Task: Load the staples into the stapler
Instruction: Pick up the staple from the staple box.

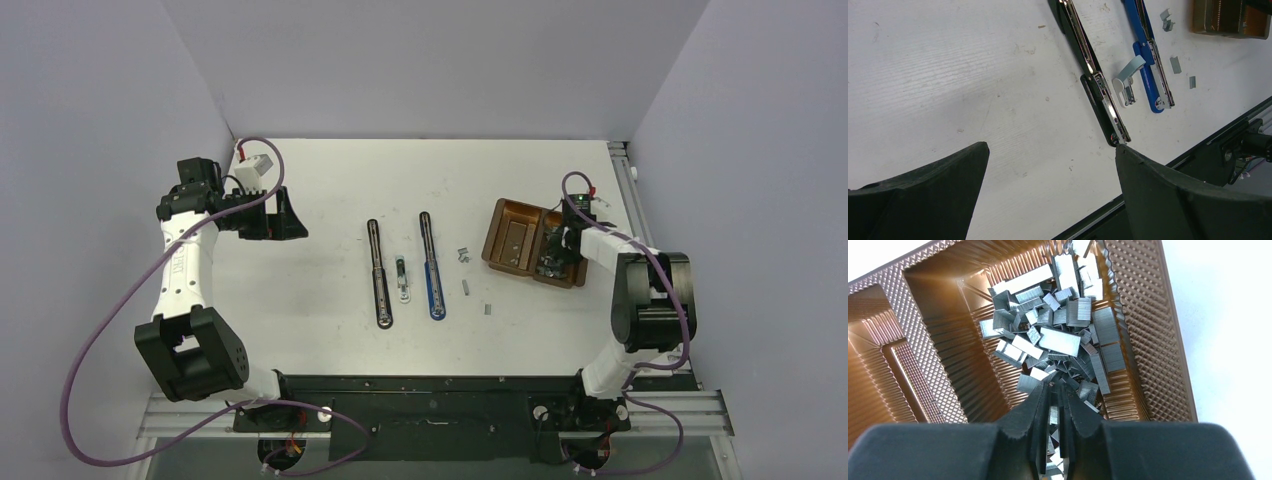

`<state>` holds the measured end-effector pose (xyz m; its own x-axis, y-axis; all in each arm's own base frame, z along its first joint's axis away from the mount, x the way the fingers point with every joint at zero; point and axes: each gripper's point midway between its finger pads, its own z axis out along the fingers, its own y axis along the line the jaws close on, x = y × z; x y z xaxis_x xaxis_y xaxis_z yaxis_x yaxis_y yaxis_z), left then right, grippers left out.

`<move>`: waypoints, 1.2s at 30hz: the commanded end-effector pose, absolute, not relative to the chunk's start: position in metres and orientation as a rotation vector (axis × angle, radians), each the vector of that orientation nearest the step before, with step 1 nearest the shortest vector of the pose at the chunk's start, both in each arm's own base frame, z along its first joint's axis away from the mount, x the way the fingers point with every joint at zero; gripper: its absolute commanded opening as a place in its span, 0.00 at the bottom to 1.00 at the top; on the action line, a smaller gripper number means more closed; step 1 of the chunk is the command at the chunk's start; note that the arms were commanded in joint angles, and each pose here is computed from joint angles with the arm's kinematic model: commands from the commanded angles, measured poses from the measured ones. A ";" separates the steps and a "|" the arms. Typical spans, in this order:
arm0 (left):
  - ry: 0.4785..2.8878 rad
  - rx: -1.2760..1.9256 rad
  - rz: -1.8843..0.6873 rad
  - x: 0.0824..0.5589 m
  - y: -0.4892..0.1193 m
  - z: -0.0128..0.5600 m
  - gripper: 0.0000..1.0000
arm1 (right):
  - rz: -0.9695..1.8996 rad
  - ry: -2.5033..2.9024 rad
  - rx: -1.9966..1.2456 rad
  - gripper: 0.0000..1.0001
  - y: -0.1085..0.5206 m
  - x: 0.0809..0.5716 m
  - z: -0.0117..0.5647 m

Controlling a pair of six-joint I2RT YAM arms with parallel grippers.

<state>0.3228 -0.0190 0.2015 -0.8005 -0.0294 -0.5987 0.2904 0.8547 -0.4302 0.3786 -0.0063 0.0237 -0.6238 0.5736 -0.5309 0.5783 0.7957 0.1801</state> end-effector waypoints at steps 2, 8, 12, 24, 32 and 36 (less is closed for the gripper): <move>2.364 0.209 -0.694 0.328 -0.019 0.219 0.96 | 0.007 2.384 0.852 0.09 -0.007 0.371 0.038; 2.361 0.206 -0.707 0.328 -0.021 0.219 0.96 | 0.043 2.344 0.830 0.09 -0.005 0.372 0.063; 2.360 0.207 -0.705 0.327 -0.021 0.219 0.96 | 0.052 2.316 0.822 0.09 -0.006 0.371 0.075; 2.355 0.209 -0.707 0.326 -0.022 0.221 0.96 | 0.138 2.297 0.716 0.09 0.020 0.363 0.115; 2.355 0.204 -0.716 0.324 -0.023 0.220 0.96 | 0.281 2.330 0.505 0.09 0.094 0.327 0.147; 2.353 0.208 -0.710 0.324 -0.023 0.220 0.96 | 0.384 2.392 0.333 0.09 0.151 0.302 0.140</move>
<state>0.3223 -0.0221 0.2034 -0.7995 -0.0352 -0.5996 0.2971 0.8444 -0.4458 0.3245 0.1099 0.1406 -0.6806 0.3981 -0.6151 0.2272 0.9128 0.3394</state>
